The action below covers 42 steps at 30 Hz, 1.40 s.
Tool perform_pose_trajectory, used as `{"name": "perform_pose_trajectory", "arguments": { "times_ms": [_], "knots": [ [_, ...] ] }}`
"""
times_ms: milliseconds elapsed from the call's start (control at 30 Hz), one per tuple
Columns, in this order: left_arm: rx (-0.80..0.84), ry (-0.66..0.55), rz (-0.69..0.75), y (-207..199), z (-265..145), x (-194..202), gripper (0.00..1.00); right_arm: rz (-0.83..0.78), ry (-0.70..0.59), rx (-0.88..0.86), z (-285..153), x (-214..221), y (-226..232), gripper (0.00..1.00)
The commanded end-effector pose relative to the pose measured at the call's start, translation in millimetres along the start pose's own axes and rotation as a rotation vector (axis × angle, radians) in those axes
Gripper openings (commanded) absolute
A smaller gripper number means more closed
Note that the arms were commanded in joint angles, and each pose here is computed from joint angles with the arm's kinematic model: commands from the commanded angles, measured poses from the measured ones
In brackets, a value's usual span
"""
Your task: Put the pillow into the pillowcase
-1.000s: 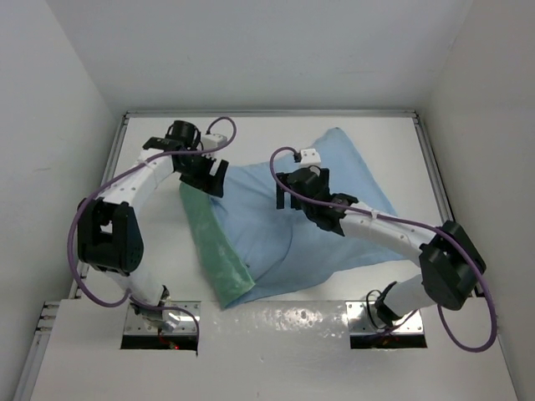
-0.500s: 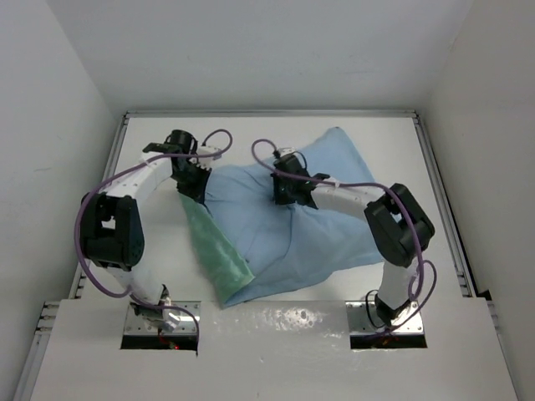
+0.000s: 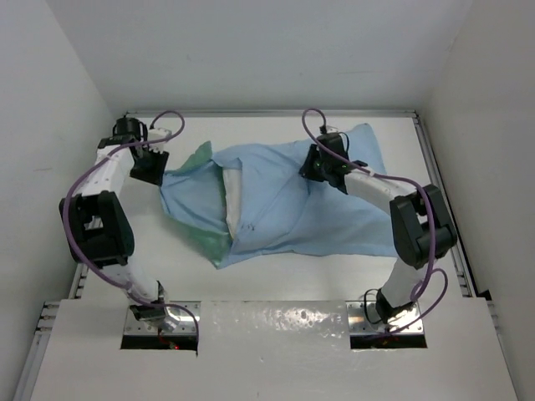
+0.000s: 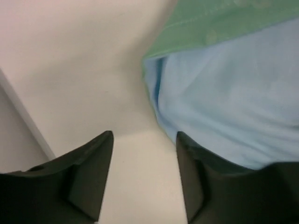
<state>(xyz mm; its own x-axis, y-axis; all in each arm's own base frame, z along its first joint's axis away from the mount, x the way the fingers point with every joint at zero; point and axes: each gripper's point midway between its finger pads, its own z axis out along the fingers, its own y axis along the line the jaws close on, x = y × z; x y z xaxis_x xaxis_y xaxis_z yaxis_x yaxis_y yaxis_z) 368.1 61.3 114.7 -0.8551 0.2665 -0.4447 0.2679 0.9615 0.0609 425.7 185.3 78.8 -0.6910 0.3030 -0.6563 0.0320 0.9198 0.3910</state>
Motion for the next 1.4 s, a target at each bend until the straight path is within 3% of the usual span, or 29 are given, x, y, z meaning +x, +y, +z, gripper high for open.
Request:
{"name": "perform_pose_trajectory", "arguments": {
  "times_ms": [0,33,67,167,233,267,300,333,367,400,433,533,667,733,867,1100,1133,1200,1233,1267,1300,1367],
  "knots": [
    [-0.229,0.032,-0.055,57.1,15.1,-6.7,0.59,-0.2,0.029,-0.134,-2.5,-14.3,42.3,0.34],
    [-0.287,0.069,-0.1,68.6,20.2,-3.1,0.66,-0.221,0.021,-0.125,-5.2,-18.0,44.8,0.45],
    [-0.336,0.031,-0.12,81.6,11.0,-20.9,0.71,-0.246,0.014,-0.126,-8.9,-18.4,52.0,0.64],
    [-0.383,-0.09,-0.157,93.8,-21.6,-61.1,0.72,-0.33,-0.049,-0.139,-26.4,-31.4,73.7,0.77],
    [-0.269,-0.23,-0.111,65.5,-52.6,-89.8,0.61,-0.429,-0.088,-0.152,-39.6,-39.7,92.1,0.79],
    [-0.188,-0.249,-0.05,32.3,-51.5,-93.7,0.52,-0.482,-0.089,-0.181,-46.0,-30.5,110.5,0.78],
    [-0.138,-0.265,0.003,7.8,-52.9,-94.3,0.38,-0.517,-0.099,-0.196,-50.6,-29.3,120.0,0.75],
    [-0.101,-0.288,0.083,-20.5,-62.8,-94.1,0.32,-0.519,-0.098,-0.215,-53.8,-25.7,127.1,0.55],
    [0.007,-0.215,0.198,-79.5,-38.9,-72.8,0.22,-0.509,-0.079,-0.256,-56.6,-16.9,136.6,0.39],
    [0.064,-0.165,0.247,-104.8,-28.9,-54.7,0.2,-0.446,-0.075,-0.283,-57.8,-14.7,143.4,0.16],
    [0.144,-0.086,0.298,-141.1,-9.5,-26.2,0.19,-0.414,-0.074,-0.307,-60.5,-13.2,148.1,0.13],
    [0.111,0.007,0.238,-147.1,22.9,-3.0,0.23,-0.324,-0.069,-0.369,-62.7,-3.2,158.6,0.22],
    [0.048,0.028,0.156,-139.3,47.2,-8.6,0.34,-0.315,-0.046,-0.399,-66.3,11.6,163.3,0.24],
    [0.046,0.014,0.12,-141.4,55.8,-14.9,0.51,-0.313,-0.038,-0.398,-66.7,13.9,161.9,0.24],
    [0.165,0.002,0.105,-163.9,75.2,-11.5,0.66,-0.305,-0.021,-0.376,-64.7,23.6,152.2,0.26],
    [0.271,0.041,0.096,-184.6,90.3,10.1,0.69,-0.313,-0.013,-0.353,-65.9,27.6,145.6,0.34],
    [0.259,0.059,0.095,-183.4,95.0,17.4,0.67,-0.316,-0.012,-0.355,-65.3,29.5,146.8,0.36],
    [0.23,0.116,0.079,-179.4,110.6,30.2,0.5,-0.326,-0.011,-0.357,-63.4,33.6,148.5,0.39],
    [0.19,0.124,0.08,-171.9,114.8,26.2,0.39,-0.331,0.001,-0.357,-60.2,39.1,150.4,0.42],
    [0.18,0.153,0.081,-169.3,116.3,30.5,0.16,-0.328,0.006,-0.366,-60.0,39.1,154.8,0.44],
    [0.173,0.158,0.082,-166.3,116.4,28.5,0.07,-0.33,0.012,-0.372,-59.7,40.3,158.2,0.46],
    [0.176,0.1,0.065,-159.9,99.0,9.1,0.0,-0.343,0.029,-0.39,-58.2,46.2,166.9,0.47]
  ]
}}
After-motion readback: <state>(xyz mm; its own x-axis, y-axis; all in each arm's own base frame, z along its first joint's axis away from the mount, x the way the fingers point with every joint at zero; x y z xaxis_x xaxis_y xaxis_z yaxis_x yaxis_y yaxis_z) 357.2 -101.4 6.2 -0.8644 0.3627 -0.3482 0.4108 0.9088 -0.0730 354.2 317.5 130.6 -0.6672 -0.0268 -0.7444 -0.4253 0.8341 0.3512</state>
